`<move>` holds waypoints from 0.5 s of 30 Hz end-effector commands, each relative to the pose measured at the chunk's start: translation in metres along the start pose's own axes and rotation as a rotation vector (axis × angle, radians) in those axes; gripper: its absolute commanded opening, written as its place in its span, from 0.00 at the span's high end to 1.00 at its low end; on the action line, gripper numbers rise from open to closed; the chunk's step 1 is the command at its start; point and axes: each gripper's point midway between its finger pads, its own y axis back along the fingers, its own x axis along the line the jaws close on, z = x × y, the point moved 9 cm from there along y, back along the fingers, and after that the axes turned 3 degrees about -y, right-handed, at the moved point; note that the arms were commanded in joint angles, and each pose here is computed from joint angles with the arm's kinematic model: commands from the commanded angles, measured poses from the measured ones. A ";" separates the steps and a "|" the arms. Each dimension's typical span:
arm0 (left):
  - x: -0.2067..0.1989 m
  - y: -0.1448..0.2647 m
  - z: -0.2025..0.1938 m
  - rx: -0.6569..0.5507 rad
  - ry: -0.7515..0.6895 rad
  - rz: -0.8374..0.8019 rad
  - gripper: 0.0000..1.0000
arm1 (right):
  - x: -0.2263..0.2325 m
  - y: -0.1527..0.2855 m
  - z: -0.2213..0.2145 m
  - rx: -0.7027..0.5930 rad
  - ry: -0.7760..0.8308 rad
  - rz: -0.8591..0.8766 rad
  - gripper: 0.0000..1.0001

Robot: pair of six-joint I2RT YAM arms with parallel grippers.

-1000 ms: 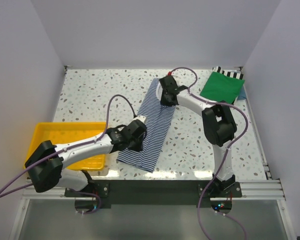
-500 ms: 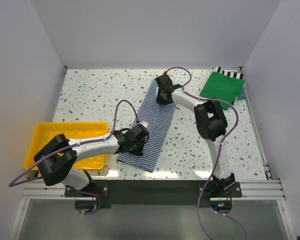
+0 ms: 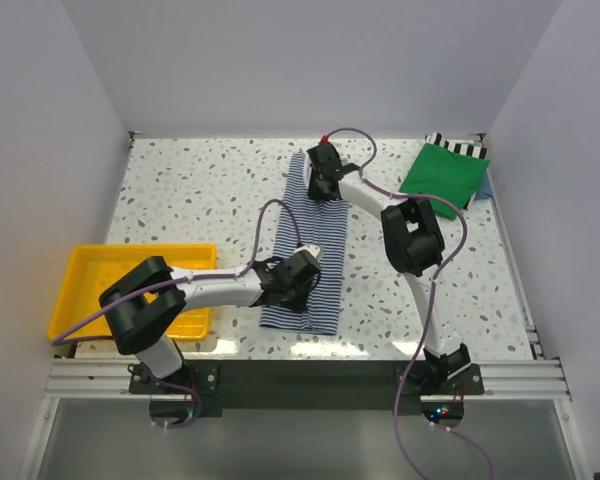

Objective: Fold and stack the tank tops
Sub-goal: Fold the tank top

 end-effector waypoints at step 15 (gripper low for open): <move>-0.027 -0.004 0.044 -0.037 0.017 0.003 0.93 | 0.014 0.019 0.088 -0.094 0.051 0.227 0.51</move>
